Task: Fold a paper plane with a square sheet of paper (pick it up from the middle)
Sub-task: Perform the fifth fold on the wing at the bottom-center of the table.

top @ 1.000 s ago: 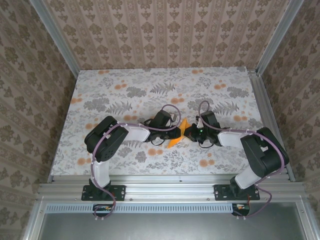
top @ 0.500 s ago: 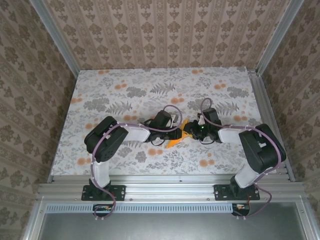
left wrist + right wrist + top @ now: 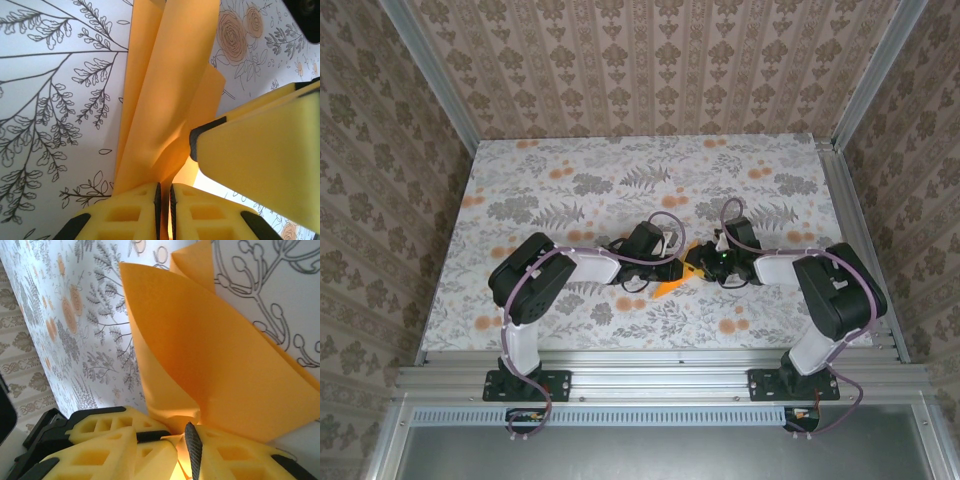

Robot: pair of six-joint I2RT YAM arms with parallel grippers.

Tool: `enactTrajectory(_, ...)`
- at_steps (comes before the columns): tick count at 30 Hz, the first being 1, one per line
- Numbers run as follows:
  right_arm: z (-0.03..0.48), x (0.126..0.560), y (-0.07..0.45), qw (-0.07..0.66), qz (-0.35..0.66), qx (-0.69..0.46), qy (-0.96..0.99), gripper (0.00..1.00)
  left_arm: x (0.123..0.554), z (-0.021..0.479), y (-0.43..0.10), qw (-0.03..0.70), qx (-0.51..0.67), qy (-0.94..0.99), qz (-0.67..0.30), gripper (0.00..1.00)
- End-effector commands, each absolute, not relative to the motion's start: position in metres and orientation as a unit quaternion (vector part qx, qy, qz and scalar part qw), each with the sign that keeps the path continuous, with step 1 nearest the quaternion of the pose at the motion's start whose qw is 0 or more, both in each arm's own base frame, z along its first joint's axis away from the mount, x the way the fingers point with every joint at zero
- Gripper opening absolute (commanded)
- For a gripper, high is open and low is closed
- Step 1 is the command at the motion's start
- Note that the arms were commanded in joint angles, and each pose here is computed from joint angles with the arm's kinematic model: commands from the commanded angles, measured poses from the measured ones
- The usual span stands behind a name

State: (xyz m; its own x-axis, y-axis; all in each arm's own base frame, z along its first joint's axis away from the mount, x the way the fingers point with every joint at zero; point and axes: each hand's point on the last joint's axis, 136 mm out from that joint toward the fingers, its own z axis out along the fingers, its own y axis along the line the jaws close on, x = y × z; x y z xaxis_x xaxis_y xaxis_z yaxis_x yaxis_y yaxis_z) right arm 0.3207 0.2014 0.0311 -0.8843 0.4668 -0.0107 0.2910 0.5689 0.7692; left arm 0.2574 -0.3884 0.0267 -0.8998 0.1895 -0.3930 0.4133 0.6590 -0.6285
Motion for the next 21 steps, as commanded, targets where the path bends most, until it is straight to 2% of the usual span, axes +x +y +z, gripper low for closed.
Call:
enactTrajectory(1,0.033,0.324,0.209,0.093,0.426,0.221,0.872,0.35,0.245,0.021,-0.382,0.123,0.182,0.905,-0.364,0.16)
enactTrajectory(15,0.020,0.315,0.212,0.072,0.420,0.231,0.875,0.35,0.247,0.040,-0.382,0.158,0.202,0.891,-0.375,0.15)
enactTrajectory(21,0.022,0.312,0.211,0.071,0.418,0.230,0.876,0.35,0.253,0.047,-0.379,0.174,0.201,0.889,-0.372,0.10)
